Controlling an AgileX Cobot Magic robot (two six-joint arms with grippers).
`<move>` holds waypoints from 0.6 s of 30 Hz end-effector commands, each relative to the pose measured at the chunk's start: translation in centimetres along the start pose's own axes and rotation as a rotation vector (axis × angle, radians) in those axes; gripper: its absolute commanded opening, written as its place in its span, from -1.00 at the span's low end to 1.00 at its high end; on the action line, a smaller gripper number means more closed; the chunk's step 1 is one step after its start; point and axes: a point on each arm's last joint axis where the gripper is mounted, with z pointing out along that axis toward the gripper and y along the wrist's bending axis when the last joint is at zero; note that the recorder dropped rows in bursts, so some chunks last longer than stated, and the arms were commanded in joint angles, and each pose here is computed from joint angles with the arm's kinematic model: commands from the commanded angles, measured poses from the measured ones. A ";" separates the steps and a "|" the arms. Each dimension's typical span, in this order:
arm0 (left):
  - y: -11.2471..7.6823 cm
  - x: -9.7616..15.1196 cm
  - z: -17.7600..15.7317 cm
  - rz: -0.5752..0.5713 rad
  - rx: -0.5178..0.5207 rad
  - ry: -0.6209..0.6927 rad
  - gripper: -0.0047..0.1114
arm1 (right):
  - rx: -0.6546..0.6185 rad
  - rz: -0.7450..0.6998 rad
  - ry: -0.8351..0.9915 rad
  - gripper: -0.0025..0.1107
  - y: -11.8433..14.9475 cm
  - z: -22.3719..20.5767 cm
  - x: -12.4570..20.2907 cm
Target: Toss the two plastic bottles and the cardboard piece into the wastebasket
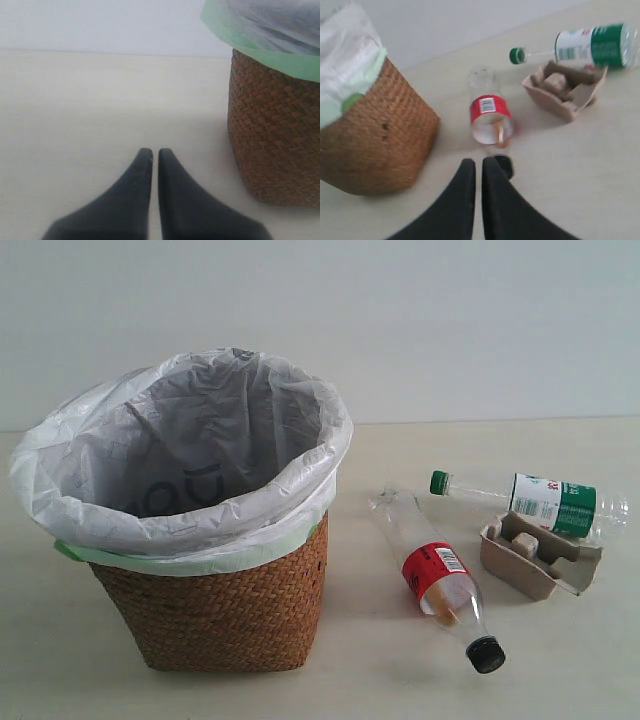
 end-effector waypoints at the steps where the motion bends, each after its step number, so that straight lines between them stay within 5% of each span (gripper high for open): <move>1: 0.0 0.1 0.0 0.007 -0.003 0.000 -0.85 | -0.079 0.441 0.024 -0.93 0.7 -0.1 0.1; 18: 0.0 0.1 0.0 0.007 -0.003 0.000 -0.85 | -0.144 0.479 -0.141 -0.93 0.9 -0.2 -1.5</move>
